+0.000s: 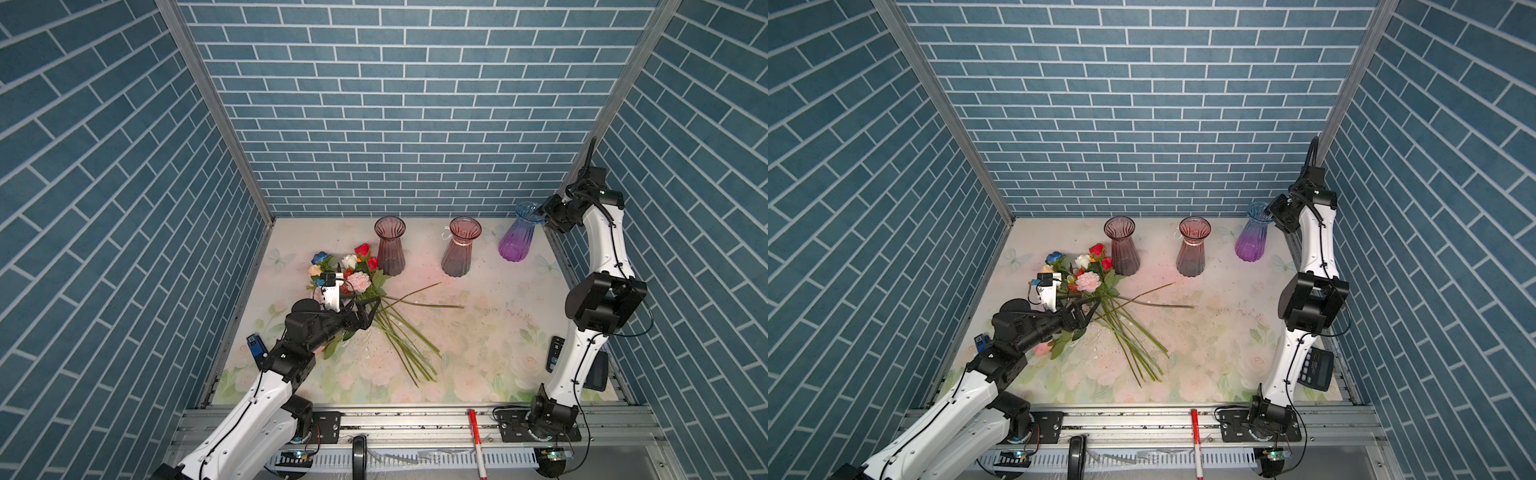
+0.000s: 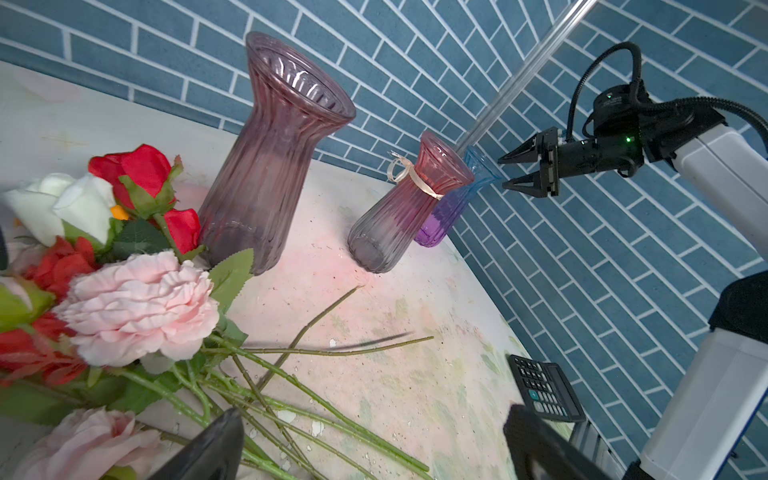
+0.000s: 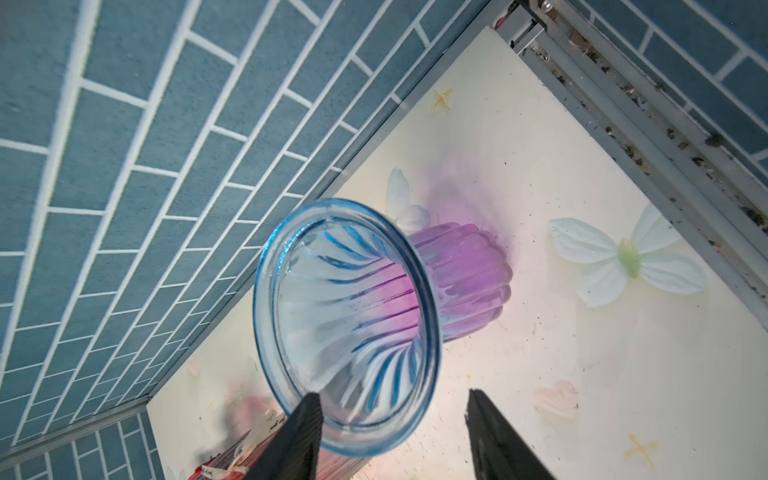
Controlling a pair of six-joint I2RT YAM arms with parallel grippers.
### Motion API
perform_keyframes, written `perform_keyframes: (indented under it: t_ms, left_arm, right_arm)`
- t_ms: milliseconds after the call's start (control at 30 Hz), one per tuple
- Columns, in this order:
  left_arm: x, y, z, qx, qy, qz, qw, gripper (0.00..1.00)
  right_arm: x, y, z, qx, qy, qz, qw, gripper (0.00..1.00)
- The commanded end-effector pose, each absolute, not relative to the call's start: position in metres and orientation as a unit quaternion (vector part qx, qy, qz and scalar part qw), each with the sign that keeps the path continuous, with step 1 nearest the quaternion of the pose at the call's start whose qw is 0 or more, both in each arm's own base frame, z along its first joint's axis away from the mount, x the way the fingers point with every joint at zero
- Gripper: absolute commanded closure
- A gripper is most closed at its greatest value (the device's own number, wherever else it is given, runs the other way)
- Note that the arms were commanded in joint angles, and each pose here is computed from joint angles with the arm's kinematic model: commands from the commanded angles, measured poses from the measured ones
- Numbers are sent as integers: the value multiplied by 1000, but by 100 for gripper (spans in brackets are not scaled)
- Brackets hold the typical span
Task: Arrange the flowers into the vase
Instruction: 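Grasp the blue-purple vase rim with right gripper while left gripper moves over flowers, then lift the blue-purple vase with the right gripper and carry it toward the table center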
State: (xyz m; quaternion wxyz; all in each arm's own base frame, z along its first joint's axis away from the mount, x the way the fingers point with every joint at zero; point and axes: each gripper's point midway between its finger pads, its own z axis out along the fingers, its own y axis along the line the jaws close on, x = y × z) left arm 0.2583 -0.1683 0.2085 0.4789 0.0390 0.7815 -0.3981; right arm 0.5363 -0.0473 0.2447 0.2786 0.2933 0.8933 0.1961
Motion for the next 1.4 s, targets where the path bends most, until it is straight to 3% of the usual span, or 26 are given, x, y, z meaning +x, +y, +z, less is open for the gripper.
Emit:
perform_keyframes:
  t_ms: [0,67,167,433,700,900,1133,1367]
  left_arm:
    - [261,-159,181,-7,808,-384,447,0]
    - [262,-162,182,-8,808,-391,441,0]
    - [262,-166,188,1,810,-395,434,0]
    - [255,-175,207,32,810,-410,419,0]
    - [250,-173,226,30,807,-413,421,0]
    - [242,-169,219,21,826,-402,395,0]
    - [236,-161,205,-33,820,-418,390,0]
    - [240,-162,204,-40,812,-426,397,0]
  right_arm:
    - [541,-47,225,319,891,200,254,46]
    - [546,-50,205,330,892,194,240,48]
    - [553,-45,196,325,890,212,238,58]
    - [531,-35,212,315,895,201,243,100]
    - [455,-22,260,295,892,175,294,100]
    - [383,30,270,246,897,215,296,100]
    - [294,111,260,155,923,254,244,100]
    - [258,148,248,115,932,287,187,100]
